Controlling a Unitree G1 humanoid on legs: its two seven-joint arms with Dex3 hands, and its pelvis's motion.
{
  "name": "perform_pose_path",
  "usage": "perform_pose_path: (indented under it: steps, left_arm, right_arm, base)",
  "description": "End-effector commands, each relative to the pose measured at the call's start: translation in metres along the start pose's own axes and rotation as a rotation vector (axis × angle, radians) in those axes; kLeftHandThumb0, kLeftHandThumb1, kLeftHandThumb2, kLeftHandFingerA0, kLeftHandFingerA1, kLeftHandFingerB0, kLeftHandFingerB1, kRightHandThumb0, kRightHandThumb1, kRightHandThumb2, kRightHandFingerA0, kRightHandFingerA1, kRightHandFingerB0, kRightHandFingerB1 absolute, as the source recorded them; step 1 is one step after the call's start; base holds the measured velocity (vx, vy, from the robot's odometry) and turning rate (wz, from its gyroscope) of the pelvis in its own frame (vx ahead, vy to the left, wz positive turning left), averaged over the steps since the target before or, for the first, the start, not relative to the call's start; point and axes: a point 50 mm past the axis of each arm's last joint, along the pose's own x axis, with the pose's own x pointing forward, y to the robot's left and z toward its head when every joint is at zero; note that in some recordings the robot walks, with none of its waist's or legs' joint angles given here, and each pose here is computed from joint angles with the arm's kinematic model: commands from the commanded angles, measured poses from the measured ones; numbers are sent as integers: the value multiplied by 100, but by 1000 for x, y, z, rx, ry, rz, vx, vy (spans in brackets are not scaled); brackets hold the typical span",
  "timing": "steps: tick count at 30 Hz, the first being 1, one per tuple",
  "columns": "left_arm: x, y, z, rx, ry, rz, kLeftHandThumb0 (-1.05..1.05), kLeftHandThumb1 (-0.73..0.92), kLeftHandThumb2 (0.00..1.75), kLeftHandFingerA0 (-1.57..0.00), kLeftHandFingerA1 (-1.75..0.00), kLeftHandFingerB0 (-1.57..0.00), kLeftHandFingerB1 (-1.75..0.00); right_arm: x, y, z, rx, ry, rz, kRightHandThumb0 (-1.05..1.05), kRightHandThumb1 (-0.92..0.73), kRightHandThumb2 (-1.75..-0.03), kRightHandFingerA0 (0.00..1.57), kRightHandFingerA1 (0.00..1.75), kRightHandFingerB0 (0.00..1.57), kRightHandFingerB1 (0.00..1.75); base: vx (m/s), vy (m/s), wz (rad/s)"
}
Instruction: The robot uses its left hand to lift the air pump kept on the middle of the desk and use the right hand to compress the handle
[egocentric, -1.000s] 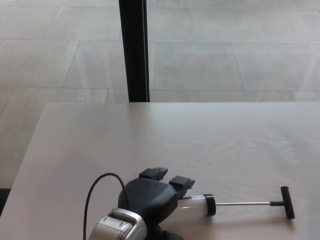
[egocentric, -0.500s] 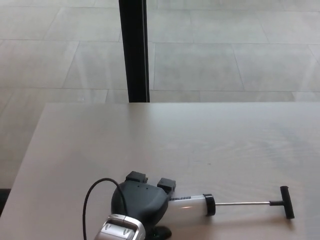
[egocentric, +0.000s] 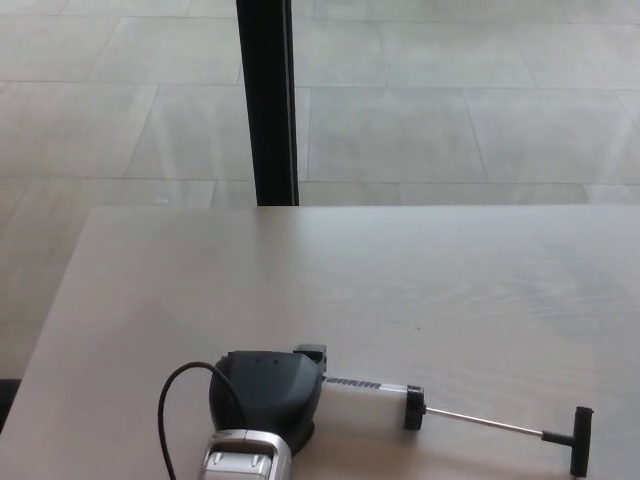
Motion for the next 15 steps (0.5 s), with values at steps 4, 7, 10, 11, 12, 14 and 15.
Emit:
perform_pose_path:
  steps: [4, 7, 10, 11, 12, 14, 15]
  left_arm:
    - [-5, -17, 5, -24, -55, -37, -32, 64, 60, -85, -156, -59, -63]
    - [-5, -20, 7, -24, -70, -48, -33, 62, 62, -81, -158, -67, -72]
    - [-6, -23, 11, 15, -110, -90, -34, 64, 60, -83, -141, -63, -64]
    - [-6, -23, 11, 14, -110, -89, -34, 64, 60, -83, -141, -63, -64]
    - [-6, -24, 12, 33, -126, -97, -35, 64, 62, -80, -144, -57, -58]
    - [-6, -25, 14, 70, -158, -116, -34, 67, 61, -83, -140, -54, -56]
    - [-6, -24, 17, 81, -179, -121, -33, 66, 62, -84, -148, -54, -56]
  right_arm:
    - [4, 0, 4, -35, -2, -25, -58, -79, -64, 38, 54, 57, 42]
    - [5, 1, 5, -29, -3, -28, -58, -79, -64, 39, 57, 57, 42]
    - [5, 0, 6, -29, -11, -25, -58, -80, -64, 38, 59, 56, 42]
    - [5, 0, 6, -29, -12, -25, -58, -80, -64, 38, 59, 56, 42]
    - [6, 0, 6, -27, -11, -27, -56, -80, -64, 38, 57, 55, 42]
    - [6, -1, 6, -27, -11, -30, -56, -80, -64, 38, 56, 55, 42]
    - [6, -1, 7, -30, -9, -29, -57, -81, -65, 37, 55, 54, 42]
  base:
    - [0, 0, 0]
    - [0, 0, 0]
    - [0, 0, 0]
    - [0, 0, 0]
    - [0, 0, 0]
    - [0, 0, 0]
    - [0, 0, 0]
